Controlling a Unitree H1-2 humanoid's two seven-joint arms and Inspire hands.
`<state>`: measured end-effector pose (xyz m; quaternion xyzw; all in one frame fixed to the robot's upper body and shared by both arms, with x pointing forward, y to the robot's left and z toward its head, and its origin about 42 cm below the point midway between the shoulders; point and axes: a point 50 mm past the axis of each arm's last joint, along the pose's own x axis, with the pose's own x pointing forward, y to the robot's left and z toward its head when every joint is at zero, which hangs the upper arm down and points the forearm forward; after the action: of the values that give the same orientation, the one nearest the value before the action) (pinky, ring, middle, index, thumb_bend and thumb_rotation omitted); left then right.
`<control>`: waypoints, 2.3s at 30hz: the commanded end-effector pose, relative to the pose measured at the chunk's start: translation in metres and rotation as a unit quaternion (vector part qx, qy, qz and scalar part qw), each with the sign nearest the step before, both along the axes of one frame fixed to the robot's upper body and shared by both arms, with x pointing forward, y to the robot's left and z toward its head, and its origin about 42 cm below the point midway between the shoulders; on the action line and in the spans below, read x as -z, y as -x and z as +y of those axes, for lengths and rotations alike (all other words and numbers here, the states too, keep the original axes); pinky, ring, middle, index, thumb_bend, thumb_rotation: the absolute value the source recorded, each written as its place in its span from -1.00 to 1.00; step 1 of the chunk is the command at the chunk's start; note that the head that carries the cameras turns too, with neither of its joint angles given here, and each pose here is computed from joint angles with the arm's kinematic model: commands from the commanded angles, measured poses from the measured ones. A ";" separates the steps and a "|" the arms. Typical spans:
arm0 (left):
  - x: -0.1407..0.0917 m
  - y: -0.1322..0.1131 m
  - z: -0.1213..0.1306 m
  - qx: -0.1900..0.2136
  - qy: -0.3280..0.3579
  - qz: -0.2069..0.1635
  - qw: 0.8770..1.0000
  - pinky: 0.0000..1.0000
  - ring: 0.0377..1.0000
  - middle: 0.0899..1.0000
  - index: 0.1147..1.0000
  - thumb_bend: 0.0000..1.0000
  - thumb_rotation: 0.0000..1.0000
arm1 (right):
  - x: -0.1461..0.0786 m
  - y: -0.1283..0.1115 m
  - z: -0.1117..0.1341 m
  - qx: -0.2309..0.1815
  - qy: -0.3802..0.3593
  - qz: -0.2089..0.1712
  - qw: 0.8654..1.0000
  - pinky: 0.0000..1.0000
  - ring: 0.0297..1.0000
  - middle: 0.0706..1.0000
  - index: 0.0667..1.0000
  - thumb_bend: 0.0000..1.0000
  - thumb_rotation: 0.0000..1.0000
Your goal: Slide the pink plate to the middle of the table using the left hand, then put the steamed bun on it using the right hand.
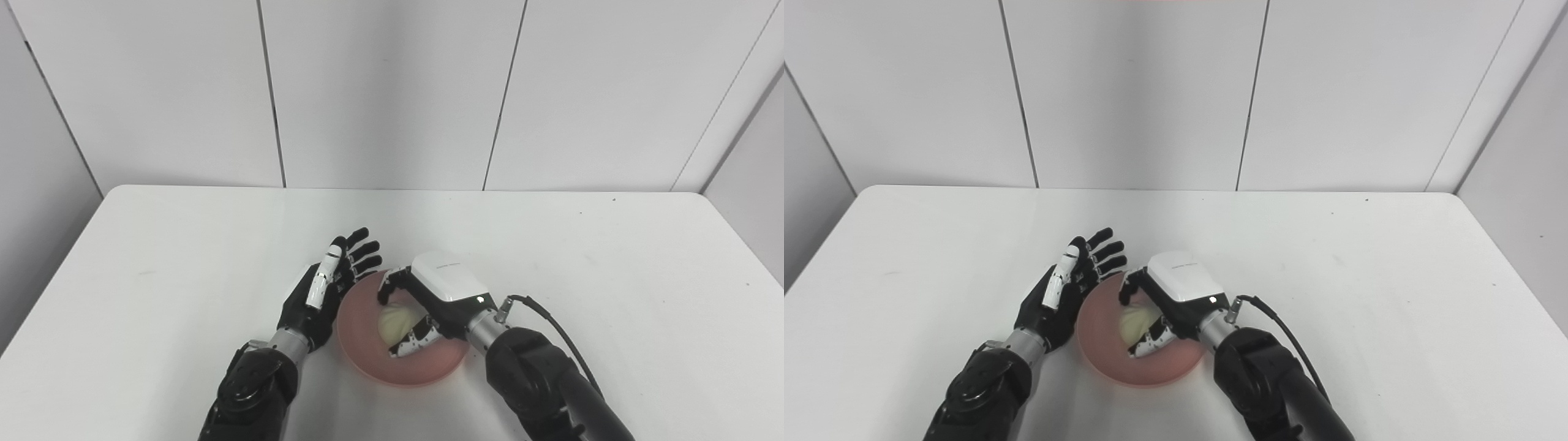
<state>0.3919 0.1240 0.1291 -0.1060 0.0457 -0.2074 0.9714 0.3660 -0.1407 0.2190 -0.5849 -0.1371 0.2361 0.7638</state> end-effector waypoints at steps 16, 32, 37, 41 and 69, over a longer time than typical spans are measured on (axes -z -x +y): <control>0.036 0.016 0.000 0.001 -0.014 0.089 0.996 0.68 0.70 0.71 0.68 -0.25 0.96 | -0.051 0.005 -0.006 0.009 -0.016 -0.028 0.999 0.27 0.50 0.61 0.69 0.53 0.38; 0.034 0.018 0.012 -0.025 -0.034 0.072 0.996 0.80 0.78 0.81 0.83 -0.22 1.00 | -0.048 0.004 -0.049 0.086 -0.219 0.013 0.972 0.67 0.97 1.00 1.00 0.50 1.00; 0.025 0.023 0.015 -0.047 -0.036 0.047 0.997 0.88 0.87 0.90 0.91 -0.26 1.00 | -0.035 0.007 -0.058 0.124 -0.283 0.036 0.950 0.71 0.98 1.00 1.00 0.56 1.00; 0.019 0.029 0.018 -0.062 -0.030 0.028 0.997 0.99 0.97 0.99 0.99 -0.27 1.00 | -0.020 0.010 -0.066 0.152 -0.338 0.045 0.928 0.91 1.00 1.00 1.00 0.49 1.00; 0.031 0.053 0.042 -0.086 -0.071 -0.015 0.994 1.00 1.00 1.00 1.00 -0.25 1.00 | 0.083 0.034 -0.075 0.160 -0.588 0.073 0.790 1.00 1.00 1.00 1.00 -0.37 1.00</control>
<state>0.3420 0.1600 0.1149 -0.0306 -0.0159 -0.1291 0.9910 0.3285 -0.2183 0.1322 -0.0280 -0.0704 0.0223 0.9969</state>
